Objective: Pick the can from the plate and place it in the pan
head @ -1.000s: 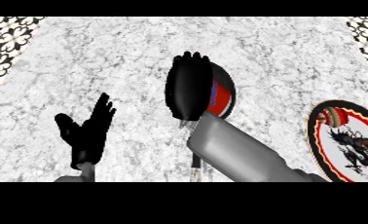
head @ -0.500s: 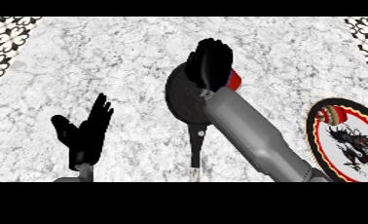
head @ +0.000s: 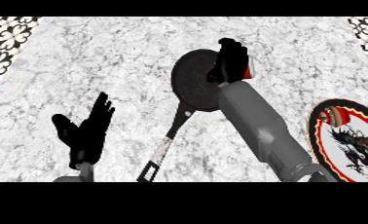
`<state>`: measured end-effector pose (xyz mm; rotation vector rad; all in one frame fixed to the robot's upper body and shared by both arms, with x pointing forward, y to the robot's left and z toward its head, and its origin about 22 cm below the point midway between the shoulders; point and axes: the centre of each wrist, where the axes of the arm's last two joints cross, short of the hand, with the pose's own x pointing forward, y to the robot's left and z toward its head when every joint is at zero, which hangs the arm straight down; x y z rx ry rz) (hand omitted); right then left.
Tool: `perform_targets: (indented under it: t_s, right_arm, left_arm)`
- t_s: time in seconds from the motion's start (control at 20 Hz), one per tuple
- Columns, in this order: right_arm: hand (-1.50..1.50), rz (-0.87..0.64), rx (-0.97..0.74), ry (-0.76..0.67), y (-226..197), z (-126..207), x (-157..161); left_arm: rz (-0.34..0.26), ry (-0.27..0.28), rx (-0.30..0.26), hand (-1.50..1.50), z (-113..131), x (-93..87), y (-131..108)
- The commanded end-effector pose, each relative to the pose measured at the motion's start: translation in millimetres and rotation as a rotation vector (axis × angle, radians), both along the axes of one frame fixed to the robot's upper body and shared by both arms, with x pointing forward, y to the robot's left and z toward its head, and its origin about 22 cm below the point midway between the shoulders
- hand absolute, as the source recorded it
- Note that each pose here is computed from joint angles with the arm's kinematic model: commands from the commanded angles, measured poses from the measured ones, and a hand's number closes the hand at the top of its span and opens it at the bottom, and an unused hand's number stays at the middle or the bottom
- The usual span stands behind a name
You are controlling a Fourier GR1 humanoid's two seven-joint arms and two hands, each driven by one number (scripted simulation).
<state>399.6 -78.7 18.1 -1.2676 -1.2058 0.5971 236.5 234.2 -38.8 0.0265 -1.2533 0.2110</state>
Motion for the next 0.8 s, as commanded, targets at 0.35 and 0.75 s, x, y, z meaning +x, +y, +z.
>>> perform_targets:
  t_s: [0.35, 0.75]
  right_arm:
    - [-1.5, 0.055, 0.495, -0.356, -11, 29, 4]
    - [-1.5, 0.174, 0.878, -0.394, -40, 25, -24]
  left_arm:
    - [-0.015, 0.004, 0.0, 0.0, -2, 1.4, -6]
    - [0.066, 0.018, 0.016, 0.0, -8, -6.8, 6]
